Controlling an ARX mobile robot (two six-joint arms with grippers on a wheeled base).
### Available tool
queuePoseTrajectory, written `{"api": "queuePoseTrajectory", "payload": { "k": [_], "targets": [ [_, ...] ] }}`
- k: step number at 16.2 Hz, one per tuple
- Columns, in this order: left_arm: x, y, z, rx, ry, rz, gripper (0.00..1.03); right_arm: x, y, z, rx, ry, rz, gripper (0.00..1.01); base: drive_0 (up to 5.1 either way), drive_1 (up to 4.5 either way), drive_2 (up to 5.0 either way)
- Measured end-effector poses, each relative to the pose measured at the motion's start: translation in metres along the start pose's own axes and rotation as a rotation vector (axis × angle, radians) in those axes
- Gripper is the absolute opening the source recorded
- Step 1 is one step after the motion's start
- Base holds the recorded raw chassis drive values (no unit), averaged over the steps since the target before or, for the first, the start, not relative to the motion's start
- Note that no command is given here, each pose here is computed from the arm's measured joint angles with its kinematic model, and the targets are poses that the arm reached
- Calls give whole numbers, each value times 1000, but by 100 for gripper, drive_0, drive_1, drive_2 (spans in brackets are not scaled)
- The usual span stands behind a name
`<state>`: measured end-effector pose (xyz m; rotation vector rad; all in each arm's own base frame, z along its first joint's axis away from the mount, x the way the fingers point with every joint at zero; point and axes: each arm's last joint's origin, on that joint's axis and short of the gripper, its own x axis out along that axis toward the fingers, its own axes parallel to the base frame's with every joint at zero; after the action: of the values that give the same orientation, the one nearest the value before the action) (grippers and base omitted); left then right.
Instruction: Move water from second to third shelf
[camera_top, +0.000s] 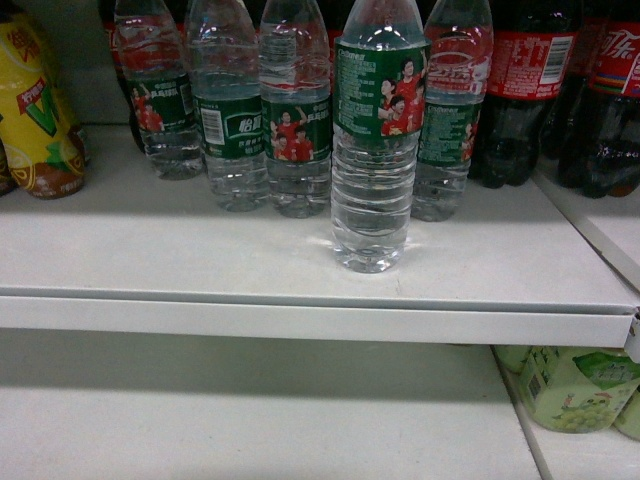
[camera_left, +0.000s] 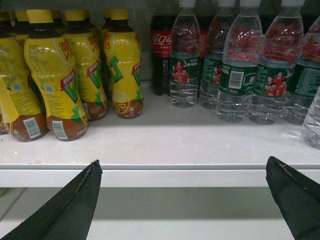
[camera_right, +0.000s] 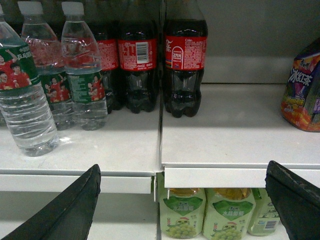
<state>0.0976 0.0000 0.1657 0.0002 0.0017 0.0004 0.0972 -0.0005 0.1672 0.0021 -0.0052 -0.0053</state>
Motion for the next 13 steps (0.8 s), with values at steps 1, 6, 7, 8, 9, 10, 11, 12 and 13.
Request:
{"api": "queuePoseTrajectory", "payload": {
  "k": [1, 6, 7, 8, 9, 10, 11, 12, 13],
  "targets": [
    [0, 0, 0, 0, 0, 0, 98, 0, 0, 0, 0, 0, 0, 98, 0, 0, 0],
    [0, 0, 0, 0, 0, 0, 98, 0, 0, 0, 0, 0, 0, 98, 0, 0, 0],
    [0, 0, 0, 0, 0, 0, 98, 0, 0, 0, 0, 0, 0, 98, 0, 0, 0],
    [0, 0, 0, 0, 0, 0, 98, 0, 0, 0, 0, 0, 0, 98, 0, 0, 0],
    [0, 0, 0, 0, 0, 0, 98, 0, 0, 0, 0, 0, 0, 98, 0, 0, 0],
    [0, 0, 0, 0, 0, 0, 98, 0, 0, 0, 0, 0, 0, 98, 0, 0, 0],
    [0, 0, 0, 0, 0, 0, 98, 0, 0, 0, 0, 0, 0, 98, 0, 0, 0],
    [0, 0, 0, 0, 0, 0, 98, 0, 0, 0, 0, 0, 0, 98, 0, 0, 0],
    [0, 0, 0, 0, 0, 0, 98, 0, 0, 0, 0, 0, 0, 98, 0, 0, 0]
  ]
}}
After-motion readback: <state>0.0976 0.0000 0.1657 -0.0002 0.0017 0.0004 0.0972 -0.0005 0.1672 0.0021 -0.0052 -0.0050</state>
